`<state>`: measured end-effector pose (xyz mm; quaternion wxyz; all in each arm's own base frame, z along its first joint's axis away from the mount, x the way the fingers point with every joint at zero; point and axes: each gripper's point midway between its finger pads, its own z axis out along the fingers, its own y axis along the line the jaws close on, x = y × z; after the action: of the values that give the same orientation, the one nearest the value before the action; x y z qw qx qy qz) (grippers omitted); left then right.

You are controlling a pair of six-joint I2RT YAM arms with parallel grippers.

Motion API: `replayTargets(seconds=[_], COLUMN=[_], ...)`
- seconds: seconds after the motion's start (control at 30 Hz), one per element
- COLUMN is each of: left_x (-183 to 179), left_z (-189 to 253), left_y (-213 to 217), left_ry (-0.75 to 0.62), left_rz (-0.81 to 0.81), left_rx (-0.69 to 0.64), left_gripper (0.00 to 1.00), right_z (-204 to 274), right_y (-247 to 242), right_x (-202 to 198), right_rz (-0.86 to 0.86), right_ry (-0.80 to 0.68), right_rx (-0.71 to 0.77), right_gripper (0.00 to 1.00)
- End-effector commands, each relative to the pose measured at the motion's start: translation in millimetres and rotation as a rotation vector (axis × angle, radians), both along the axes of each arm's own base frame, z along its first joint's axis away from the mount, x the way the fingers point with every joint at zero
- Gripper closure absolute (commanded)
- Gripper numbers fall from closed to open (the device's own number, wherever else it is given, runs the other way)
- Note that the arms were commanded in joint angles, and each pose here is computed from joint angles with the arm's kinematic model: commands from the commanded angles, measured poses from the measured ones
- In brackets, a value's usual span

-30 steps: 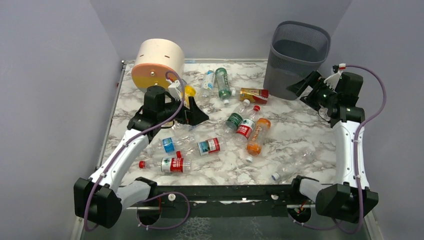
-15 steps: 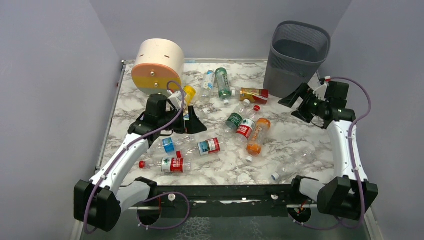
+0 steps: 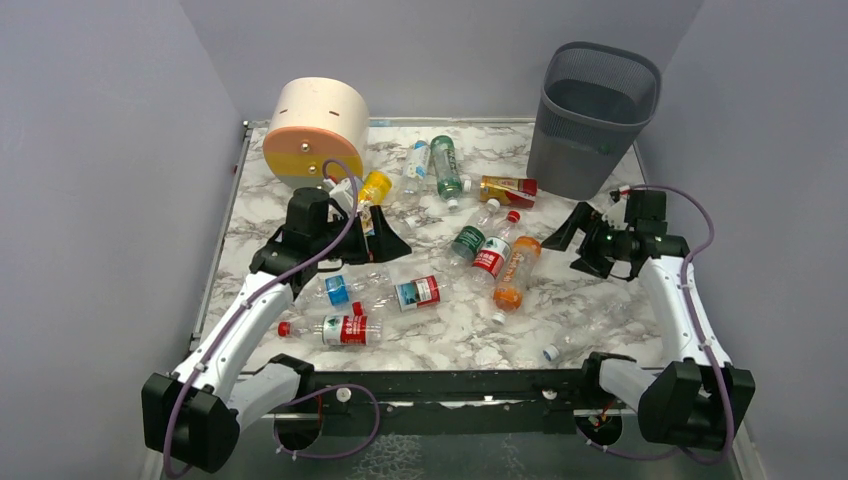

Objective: Put the plastic bottles in the bin
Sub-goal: Pick up the plastic bottle at the center of the board.

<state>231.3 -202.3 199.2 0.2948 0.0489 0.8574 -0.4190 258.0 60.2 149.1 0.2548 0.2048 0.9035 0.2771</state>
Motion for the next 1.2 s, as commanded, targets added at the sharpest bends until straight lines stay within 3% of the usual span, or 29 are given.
replayTargets(seconds=[0.0,0.5,0.8,1.17], left_x=[4,25,-6,-27], left_z=[23,29,-1,4], left_y=[-3,-16,-7,-13], left_ry=[-0.025,-0.008,0.011,-0.029], left_rz=[0.059,0.057,0.075,-0.013], left_rx=[-0.05,-0.024,-0.009,-0.061], left_gripper=[0.01,0.01,0.01,0.01], right_z=[-14,-57,-80,-79], right_y=[4,13,48,43], right_x=[-3,8,-7,-5], right_rz=[0.041,0.082,0.156,0.068], right_ry=[0.026,0.097,0.136,0.114], right_rx=[-0.084,-0.118,-0.181,-0.198], right_gripper=[0.0,0.0,0.0,0.0])
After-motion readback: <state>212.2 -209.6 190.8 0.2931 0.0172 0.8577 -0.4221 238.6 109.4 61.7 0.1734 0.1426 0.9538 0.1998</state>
